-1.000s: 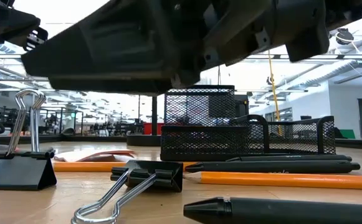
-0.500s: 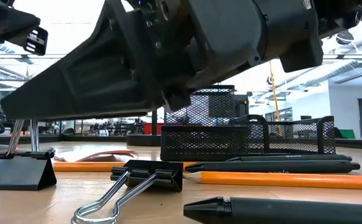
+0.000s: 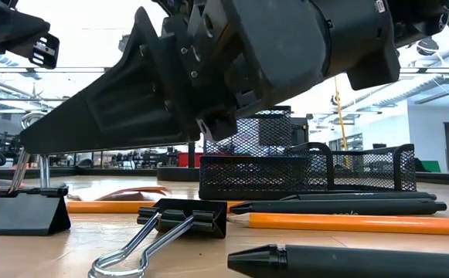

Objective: Pick and place office supplies into organizer
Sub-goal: Put the binder clip into the desk organizer

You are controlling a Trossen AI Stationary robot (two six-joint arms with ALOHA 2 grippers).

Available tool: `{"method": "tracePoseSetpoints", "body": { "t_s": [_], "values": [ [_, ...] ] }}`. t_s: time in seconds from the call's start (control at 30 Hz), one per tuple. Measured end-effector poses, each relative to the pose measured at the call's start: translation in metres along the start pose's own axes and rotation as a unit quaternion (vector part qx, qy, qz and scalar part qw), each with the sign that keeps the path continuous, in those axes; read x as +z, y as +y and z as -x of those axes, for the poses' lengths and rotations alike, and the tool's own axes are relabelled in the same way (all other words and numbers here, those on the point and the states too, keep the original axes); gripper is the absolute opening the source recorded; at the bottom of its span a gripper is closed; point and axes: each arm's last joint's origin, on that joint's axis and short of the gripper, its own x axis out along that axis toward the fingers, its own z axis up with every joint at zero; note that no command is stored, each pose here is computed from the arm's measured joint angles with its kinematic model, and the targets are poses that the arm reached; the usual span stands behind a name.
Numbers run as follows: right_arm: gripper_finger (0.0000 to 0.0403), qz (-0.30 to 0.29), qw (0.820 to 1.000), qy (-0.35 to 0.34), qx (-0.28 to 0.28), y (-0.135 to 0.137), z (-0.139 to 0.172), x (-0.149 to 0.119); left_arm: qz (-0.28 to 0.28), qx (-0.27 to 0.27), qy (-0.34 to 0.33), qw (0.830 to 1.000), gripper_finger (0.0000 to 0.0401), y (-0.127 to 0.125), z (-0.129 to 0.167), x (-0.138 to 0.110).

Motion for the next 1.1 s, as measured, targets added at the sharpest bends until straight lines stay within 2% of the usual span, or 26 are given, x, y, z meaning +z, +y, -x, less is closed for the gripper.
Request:
{"method": "tracePoseSetpoints", "body": {
  "t_s": [0.1,0.4,0.83,1.1],
  "values": [
    [0.0007,0.001,1.0,0.0,-0.001,-0.001,0.0,0.0,0.0,0.0,0.0,1.0,0.0037,0.0,0.0,0.0],
    [0.0004,0.013,1.0,0.002,-0.002,-0.002,0.001,0.002,0.0,0.0,0.0,1.0,0.0037,0.0,0.0,0.0],
    [0.0001,0.033,0.999,0.013,-0.001,0.001,0.027,0.039,0.0,0.0,0.0,1.0,0.0037,0.0,0.0,0.0],
    [0.0,0.078,0.993,0.052,-0.077,0.006,0.048,0.051,0.0,0.0,-0.001,1.0,0.0037,0.0,0.0,0.0]
  ]
}}
